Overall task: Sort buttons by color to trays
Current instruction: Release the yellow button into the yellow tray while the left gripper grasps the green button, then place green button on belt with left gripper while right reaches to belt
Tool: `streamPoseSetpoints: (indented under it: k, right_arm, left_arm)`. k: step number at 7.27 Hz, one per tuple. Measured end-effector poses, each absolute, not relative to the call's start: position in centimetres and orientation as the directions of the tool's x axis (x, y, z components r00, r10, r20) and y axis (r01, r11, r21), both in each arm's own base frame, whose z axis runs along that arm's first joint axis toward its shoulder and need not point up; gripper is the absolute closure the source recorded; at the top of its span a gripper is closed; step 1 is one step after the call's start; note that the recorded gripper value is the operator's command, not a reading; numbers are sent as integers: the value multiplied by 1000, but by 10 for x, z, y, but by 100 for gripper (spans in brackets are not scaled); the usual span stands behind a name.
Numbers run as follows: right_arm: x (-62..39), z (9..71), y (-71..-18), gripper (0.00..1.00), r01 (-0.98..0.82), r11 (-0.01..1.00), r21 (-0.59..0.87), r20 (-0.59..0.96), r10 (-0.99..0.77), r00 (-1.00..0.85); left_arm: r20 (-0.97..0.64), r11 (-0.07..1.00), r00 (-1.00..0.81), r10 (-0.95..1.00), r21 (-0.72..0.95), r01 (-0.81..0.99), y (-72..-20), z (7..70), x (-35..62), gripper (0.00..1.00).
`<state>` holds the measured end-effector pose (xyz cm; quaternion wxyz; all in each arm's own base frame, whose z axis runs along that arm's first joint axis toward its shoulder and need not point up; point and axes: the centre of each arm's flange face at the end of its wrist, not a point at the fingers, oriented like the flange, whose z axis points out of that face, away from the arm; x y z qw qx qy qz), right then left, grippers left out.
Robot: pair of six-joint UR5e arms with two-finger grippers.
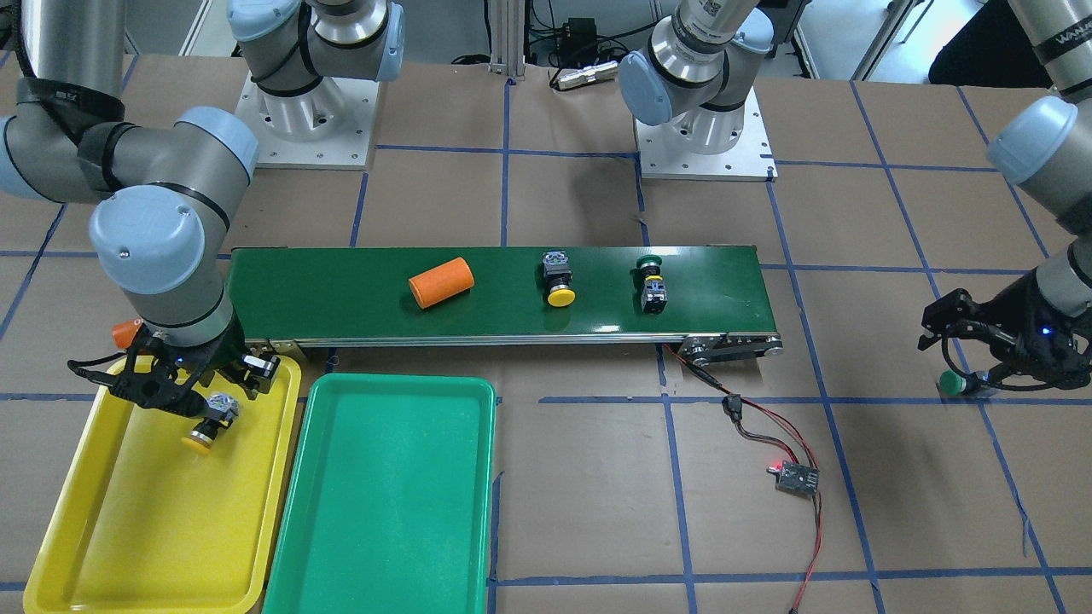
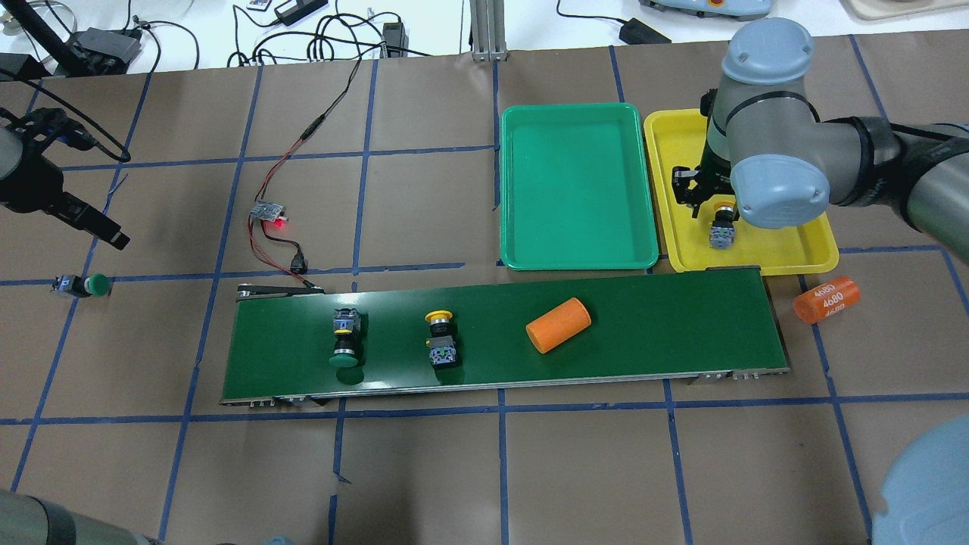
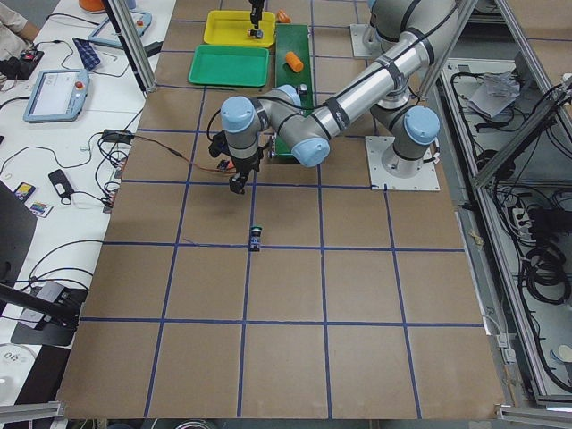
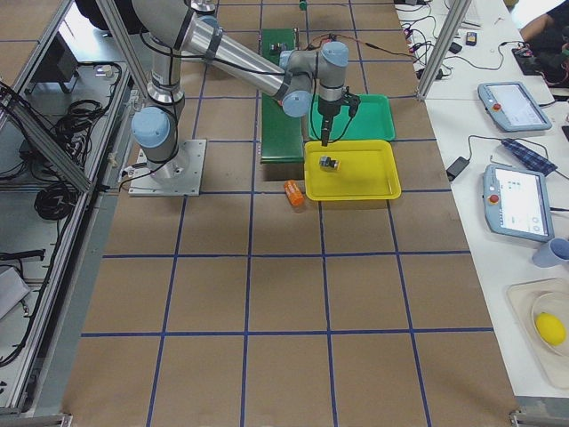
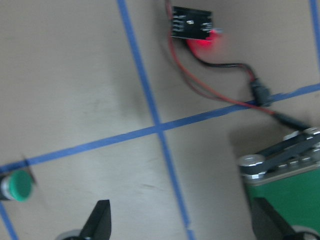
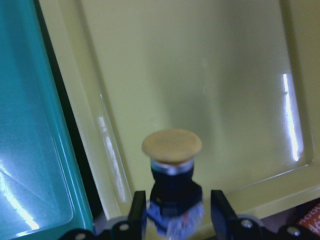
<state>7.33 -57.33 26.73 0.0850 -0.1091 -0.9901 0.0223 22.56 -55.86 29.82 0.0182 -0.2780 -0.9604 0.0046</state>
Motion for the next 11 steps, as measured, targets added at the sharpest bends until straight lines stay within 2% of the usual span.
streamPoseSetpoints:
  k: [1,2,4,6,7,8,9,11]
  right_arm:
    - [74,269,-573,12,212,975,-66,163,220,-962]
    - [75,277,-570,2,209,975,-78,158,219,-963]
    - [83,308,-554,0,201,972,-124,115,215,-970]
    - [98,338,-527,0,192,968,-163,35,200,-979]
    - [110,351,-510,0,179,967,-182,4,183,-983]
    - [123,358,-493,0,161,969,-190,-10,162,-987]
    - [131,357,-481,0,149,972,-184,-18,148,-989]
    - [136,356,-467,0,140,977,-161,-21,138,-990]
  left_arm:
    - [14,760,-760,650,-19,650,-558,281,250,0]
    - [-17,645,-645,764,-7,765,-559,262,269,0]
    - [-23,434,-434,901,13,901,-560,226,292,0]
    - [13,323,-323,946,2,946,-551,194,316,0]
    - [28,311,-311,950,-1,950,-548,184,322,46]
    - [37,310,-310,950,-5,951,-546,178,326,81]
    - [43,315,-315,948,-8,949,-545,174,327,99]
    - [52,365,-364,930,-15,931,-543,180,325,100]
